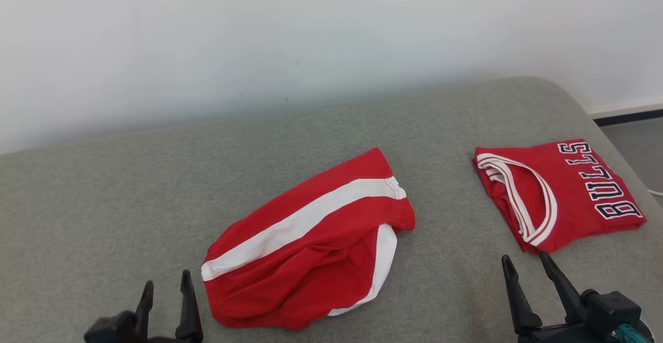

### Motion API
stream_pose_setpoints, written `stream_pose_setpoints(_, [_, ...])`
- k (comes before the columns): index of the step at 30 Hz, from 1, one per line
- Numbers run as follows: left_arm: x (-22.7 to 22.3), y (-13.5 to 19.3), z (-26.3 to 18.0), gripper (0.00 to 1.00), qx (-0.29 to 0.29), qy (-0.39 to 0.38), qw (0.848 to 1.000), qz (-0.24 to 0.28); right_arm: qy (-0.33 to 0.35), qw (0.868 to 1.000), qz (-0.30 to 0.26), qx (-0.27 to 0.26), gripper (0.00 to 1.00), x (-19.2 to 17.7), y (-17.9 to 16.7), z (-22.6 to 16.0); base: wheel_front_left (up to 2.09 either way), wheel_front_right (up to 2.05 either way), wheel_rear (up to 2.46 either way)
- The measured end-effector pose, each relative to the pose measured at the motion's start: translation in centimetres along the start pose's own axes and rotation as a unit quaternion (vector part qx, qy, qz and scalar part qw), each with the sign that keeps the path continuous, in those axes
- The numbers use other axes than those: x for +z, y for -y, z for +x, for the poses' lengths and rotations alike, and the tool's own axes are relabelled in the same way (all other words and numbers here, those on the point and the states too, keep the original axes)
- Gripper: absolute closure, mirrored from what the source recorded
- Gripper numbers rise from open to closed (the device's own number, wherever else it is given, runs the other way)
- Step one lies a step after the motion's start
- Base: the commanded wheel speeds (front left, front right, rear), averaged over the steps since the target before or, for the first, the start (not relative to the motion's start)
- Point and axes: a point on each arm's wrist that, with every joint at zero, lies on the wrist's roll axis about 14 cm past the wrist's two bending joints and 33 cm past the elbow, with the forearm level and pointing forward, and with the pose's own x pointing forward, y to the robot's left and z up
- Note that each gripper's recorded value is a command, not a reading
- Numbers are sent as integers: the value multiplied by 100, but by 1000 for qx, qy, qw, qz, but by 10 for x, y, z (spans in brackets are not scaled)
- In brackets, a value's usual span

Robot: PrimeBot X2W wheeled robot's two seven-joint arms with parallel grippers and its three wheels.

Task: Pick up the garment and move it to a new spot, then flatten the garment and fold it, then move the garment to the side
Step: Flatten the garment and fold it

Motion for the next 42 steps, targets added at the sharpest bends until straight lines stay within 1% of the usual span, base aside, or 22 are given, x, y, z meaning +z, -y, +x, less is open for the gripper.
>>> stream_pose_setpoints(2, [5, -4, -9, 0, 10, 15, 1000, 4, 4, 1000, -1, 2, 0, 3, -1, 2, 0, 0, 0])
stream_pose_setpoints(3, [15, -6, -12, 0, 13, 34, 999, 4, 5, 1000, -1, 4, 0, 3, -2, 2, 0, 0, 0])
stream_pose_setpoints(6, [33, -5, -25, 0, 5, 72, 997, 18, 3, 1000, -2, 11, 0, 2, -6, 4, 0, 0, 0])
stream_pose_setpoints(9, [35, -12, -41, 0, 7, 84, 995, 47, 6, 1000, -1, 22, 0, 3, -14, 9, 0, 0, 0])
stream_pose_setpoints(11, [37, -18, -50, 0, 15, 90, 994, 53, 5, 1000, 0, 29, 0, 3, -19, 11, 0, 0, 0])
stream_pose_setpoints(19, [31, -44, -76, 0, 35, 85, 993, 74, 6, 999, 4, 44, 0, 1, -31, 18, 0, 0, 0])
stream_pose_setpoints(27, [24, -57, -86, 0, 47, 75, 993, 81, 0, 999, 11, 34, 0, -7, -26, 14, 0, 0, 0])
stream_pose_setpoints(32, [26, -60, -88, 0, 49, 78, 992, 81, 1, 999, 11, 31, 0, -7, -25, 13, 0, 0, 0])
stream_pose_setpoints(42, [19, -55, -87, 0, 39, 68, 993, 85, 3, 999, 13, 36, 0, -6, -28, 16, 0, 0, 0])
